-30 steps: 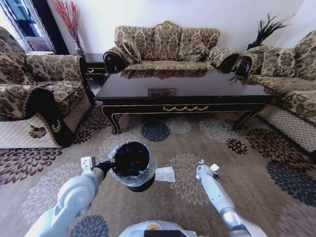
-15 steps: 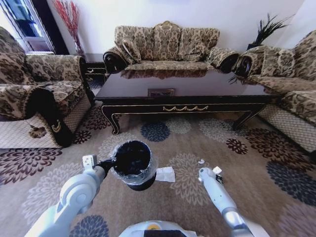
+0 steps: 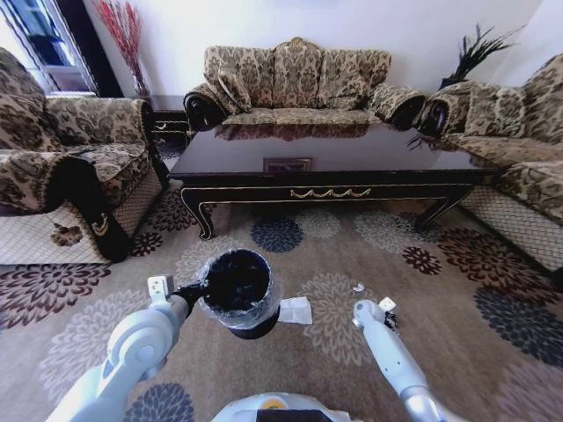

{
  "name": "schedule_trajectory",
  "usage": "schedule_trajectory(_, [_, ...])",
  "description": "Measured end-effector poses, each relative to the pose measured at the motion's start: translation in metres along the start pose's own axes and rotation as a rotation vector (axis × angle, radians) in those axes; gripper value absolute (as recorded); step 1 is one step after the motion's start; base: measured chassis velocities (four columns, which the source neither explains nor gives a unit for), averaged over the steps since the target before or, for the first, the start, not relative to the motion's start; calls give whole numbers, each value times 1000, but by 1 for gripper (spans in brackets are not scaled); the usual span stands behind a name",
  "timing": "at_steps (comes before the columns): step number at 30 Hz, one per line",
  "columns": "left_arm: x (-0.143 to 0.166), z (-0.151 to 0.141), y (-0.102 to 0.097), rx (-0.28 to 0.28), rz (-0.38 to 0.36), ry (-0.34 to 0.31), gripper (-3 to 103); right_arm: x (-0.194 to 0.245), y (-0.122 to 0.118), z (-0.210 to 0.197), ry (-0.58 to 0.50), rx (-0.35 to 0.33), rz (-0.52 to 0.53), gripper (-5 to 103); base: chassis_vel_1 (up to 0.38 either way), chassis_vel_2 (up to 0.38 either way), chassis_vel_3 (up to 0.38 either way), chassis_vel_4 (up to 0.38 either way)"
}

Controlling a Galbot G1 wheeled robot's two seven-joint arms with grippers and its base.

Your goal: Move to the front of the table and pick up the trash from the floor, then place it into the trash bin.

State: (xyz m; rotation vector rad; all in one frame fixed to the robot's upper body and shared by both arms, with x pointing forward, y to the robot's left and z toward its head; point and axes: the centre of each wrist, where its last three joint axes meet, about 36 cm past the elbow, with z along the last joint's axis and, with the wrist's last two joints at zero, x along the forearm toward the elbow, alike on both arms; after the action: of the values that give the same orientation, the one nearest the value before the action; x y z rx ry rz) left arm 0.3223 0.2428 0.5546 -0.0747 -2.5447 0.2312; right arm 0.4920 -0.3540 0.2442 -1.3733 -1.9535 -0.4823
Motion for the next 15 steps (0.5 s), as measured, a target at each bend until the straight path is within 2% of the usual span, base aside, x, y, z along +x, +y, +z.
schedule_trajectory(7, [-1, 0, -2, 2, 7, 0, 4, -13, -8, 0, 2, 6, 24, 100, 0, 0, 0, 0])
schedule_trajectory(15, [0, 1, -1, -4, 1, 4, 4, -25, 2, -1, 7, 2, 20, 100, 0, 0, 0, 0])
